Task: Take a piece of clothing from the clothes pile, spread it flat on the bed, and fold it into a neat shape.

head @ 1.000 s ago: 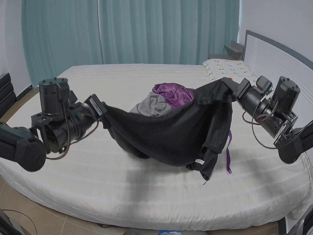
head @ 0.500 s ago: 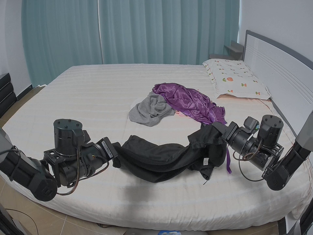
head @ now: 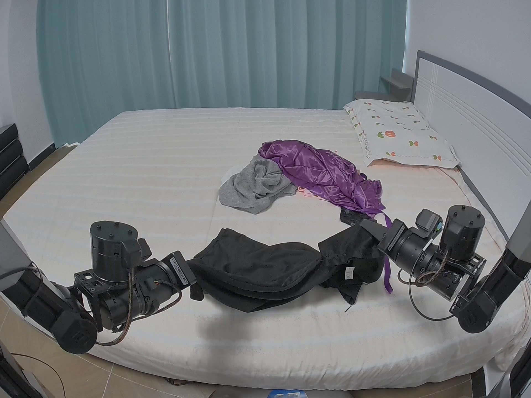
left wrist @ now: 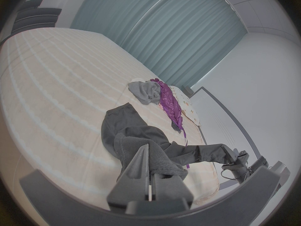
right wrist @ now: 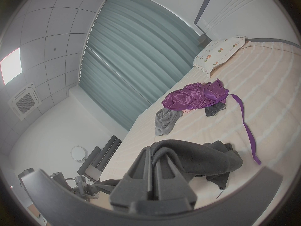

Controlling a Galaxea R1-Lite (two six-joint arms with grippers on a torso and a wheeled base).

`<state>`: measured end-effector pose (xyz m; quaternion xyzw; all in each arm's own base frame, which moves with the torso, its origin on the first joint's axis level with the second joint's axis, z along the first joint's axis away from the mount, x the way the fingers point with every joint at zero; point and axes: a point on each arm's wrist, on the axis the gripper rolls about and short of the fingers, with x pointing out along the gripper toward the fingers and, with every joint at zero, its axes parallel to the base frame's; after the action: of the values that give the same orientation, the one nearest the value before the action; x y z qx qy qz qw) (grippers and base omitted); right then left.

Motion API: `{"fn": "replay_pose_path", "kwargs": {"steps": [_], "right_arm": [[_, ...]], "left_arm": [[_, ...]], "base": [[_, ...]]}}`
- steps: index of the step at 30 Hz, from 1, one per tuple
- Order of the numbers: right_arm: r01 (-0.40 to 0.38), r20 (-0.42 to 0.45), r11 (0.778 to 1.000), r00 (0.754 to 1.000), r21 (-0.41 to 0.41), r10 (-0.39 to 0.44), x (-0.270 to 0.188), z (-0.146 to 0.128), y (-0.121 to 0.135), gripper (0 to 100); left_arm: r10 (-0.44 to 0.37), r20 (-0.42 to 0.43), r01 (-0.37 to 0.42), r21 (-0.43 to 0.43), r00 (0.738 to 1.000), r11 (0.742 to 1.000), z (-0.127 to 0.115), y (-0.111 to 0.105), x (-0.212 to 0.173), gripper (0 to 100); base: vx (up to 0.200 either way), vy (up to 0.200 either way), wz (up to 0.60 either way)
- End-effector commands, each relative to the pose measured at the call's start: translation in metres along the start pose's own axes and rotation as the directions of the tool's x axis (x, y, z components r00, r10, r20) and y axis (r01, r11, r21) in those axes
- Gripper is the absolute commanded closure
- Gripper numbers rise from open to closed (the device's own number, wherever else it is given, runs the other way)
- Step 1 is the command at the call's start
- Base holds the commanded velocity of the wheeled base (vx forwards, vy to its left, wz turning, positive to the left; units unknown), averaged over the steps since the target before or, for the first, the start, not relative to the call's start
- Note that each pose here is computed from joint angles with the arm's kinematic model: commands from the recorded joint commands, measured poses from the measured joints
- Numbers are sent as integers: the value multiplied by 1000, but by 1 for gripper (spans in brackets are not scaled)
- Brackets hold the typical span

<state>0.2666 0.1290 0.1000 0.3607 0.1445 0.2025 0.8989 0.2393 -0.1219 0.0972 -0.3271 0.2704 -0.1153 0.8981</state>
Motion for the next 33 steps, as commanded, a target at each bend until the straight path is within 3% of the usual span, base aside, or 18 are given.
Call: {"fn": "replay_pose_path", "kwargs": {"steps": [1, 4, 15, 22, 33], "right_arm": [[-30, 12, 1000, 999, -4, 30, -9, 4, 9, 100], [-28, 10, 1000, 1000, -4, 28, -9, 3, 9, 100], [-25, 12, 1000, 1000, -4, 25, -8, 4, 8, 100], [-25, 10, 1000, 1000, -2, 25, -8, 3, 8, 100], [-29, 24, 1000, 999, -2, 29, -8, 6, 9, 100]], "left_arm": [[22, -16, -22, -4, 1000, 1000, -4, 5, 1, 100], [19, -14, -20, -4, 1000, 1000, -3, 5, 1, 100], [9, -2, -10, -29, 1000, 1000, -1, 2, 1, 100], [-39, 42, 44, -103, 998, 994, 6, -3, -1, 100], [-46, 55, 52, -106, 997, 993, 8, -4, -2, 100]], "base": [[-200, 0, 0], [-200, 0, 0], [0, 0, 0], [0, 0, 0], [0, 200, 0]]}}
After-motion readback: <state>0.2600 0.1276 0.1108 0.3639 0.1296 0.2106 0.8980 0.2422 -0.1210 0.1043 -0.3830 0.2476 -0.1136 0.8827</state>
